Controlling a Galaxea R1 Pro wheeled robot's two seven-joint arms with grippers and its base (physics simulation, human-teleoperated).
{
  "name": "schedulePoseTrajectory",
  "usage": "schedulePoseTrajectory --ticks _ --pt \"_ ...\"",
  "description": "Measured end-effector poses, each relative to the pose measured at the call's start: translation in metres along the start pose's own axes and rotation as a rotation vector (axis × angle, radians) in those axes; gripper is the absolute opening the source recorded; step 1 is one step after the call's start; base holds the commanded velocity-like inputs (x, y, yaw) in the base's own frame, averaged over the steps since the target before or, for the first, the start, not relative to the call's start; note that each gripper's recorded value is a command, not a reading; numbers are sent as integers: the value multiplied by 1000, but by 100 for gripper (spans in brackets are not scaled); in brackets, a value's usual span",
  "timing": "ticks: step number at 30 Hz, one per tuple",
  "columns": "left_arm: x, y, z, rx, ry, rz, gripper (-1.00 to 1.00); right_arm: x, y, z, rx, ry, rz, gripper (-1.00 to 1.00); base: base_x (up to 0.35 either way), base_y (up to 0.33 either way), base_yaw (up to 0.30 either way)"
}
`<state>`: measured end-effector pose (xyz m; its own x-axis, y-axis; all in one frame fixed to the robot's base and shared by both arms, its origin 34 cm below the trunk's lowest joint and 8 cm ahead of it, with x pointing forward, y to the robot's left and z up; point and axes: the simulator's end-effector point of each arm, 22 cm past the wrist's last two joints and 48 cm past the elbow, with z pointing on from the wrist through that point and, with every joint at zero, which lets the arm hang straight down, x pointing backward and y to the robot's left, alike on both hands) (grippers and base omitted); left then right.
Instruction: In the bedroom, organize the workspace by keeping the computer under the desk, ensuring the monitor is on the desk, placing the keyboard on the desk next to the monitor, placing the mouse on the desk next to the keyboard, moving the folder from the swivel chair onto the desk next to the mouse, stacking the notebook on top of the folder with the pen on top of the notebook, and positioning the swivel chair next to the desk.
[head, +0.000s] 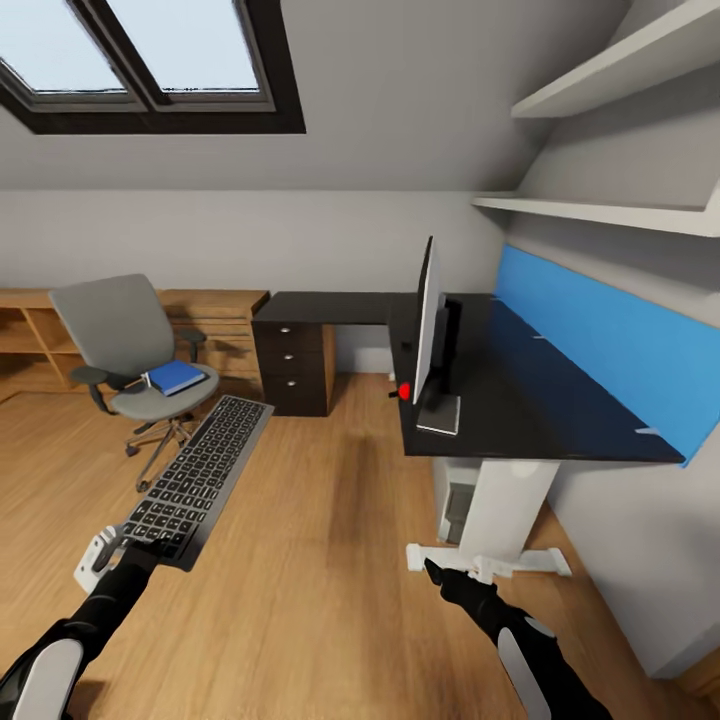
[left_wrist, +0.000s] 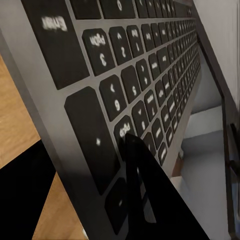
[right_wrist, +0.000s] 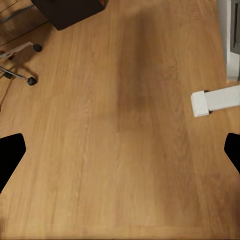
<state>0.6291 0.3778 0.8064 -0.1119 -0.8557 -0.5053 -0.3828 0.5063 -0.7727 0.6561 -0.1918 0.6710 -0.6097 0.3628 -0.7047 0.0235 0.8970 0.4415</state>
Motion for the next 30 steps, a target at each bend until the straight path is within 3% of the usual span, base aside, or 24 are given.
schedulePoseTrajectory --ticks 8,24,30 --pt "-7 -19 -4 63 -13 6 -100 -16 -1 -2 4 -79 -17 100 -133 69 0" --pt "-12 -29 -9 89 -25 3 -100 -27 4 -7 -4 -111 -25 100 -48 7 0" --pt "-13 -30 -9 91 -25 5 -100 -28 5 -8 -5 -113 -25 100 46 193 0"
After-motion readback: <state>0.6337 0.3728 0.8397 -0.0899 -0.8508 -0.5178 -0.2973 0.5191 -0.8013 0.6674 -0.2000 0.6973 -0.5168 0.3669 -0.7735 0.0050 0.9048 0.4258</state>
